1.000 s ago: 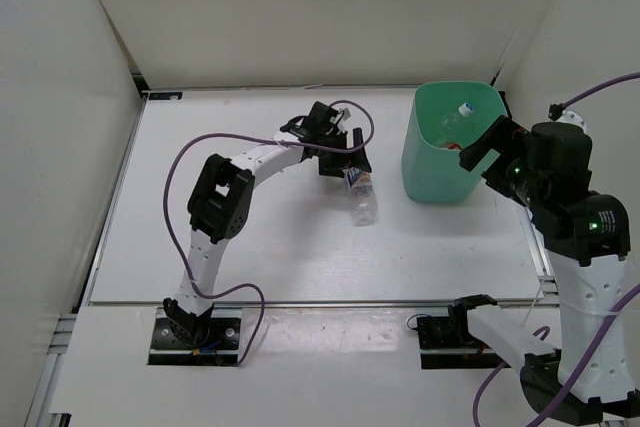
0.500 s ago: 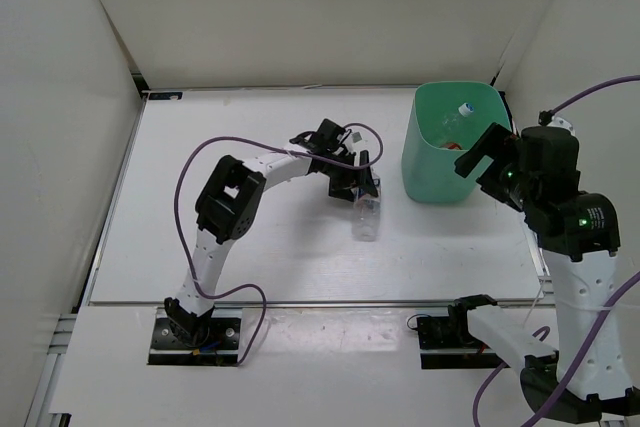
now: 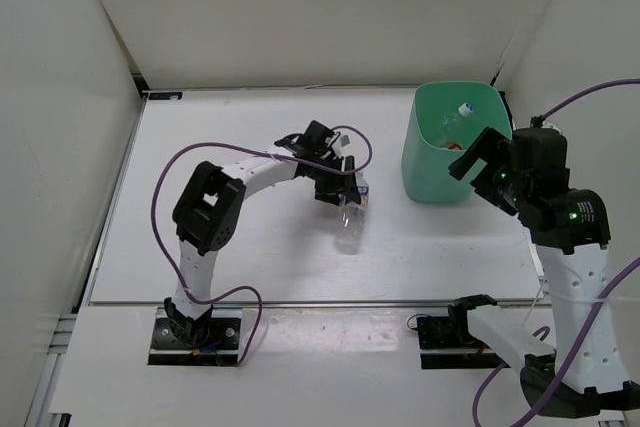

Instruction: Put the plastic bottles in the bin

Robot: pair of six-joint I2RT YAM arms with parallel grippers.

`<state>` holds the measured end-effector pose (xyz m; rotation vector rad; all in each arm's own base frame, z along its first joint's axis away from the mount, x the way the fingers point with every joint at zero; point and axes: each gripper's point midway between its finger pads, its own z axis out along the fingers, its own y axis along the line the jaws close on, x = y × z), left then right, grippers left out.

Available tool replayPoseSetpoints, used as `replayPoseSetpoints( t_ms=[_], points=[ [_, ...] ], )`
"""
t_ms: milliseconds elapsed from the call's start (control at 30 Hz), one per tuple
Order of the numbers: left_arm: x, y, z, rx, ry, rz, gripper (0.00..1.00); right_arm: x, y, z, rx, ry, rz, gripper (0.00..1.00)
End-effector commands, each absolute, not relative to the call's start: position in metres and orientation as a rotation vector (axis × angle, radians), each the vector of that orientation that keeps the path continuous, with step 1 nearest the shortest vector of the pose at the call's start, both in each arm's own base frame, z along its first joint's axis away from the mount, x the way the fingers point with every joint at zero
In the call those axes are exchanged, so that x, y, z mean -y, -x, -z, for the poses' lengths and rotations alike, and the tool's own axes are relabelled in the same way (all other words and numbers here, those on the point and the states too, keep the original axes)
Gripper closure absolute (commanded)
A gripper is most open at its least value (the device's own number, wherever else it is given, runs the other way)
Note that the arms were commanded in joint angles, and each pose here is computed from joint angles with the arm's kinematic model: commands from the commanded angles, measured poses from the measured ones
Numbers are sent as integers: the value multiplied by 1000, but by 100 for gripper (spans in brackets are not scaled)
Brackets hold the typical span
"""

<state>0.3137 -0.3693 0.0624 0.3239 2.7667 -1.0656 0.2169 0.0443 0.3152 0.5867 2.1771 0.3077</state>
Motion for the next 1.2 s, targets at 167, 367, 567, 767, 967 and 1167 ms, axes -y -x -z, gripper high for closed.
replayPoseSetpoints(
  t_ms=[167,367,567,767,967,1167],
  points=[
    [373,-393,-307,-2087,-364,1039,51,-39,-206,-323,-2105,-676,-341,0],
    [421,-413,-432,-1711,-468,1117,48,-19,-188,-325,-2074,-799,-252,0],
    [476,-427,-438,-1526,-494,1243,45,-8,-174,-350,-2008,-796,-233,0],
    [520,-426,-418,-1451,-490,1266,35,-3,-156,-384,-1932,-718,-249,0],
    [543,-416,-395,-1481,-492,1270,0,-3,-137,-386,-1949,-670,-256,0],
    [501,-394,-470,-1386,-429,1225,0,-1,-138,-368,-1996,-669,-213,0]
  ],
)
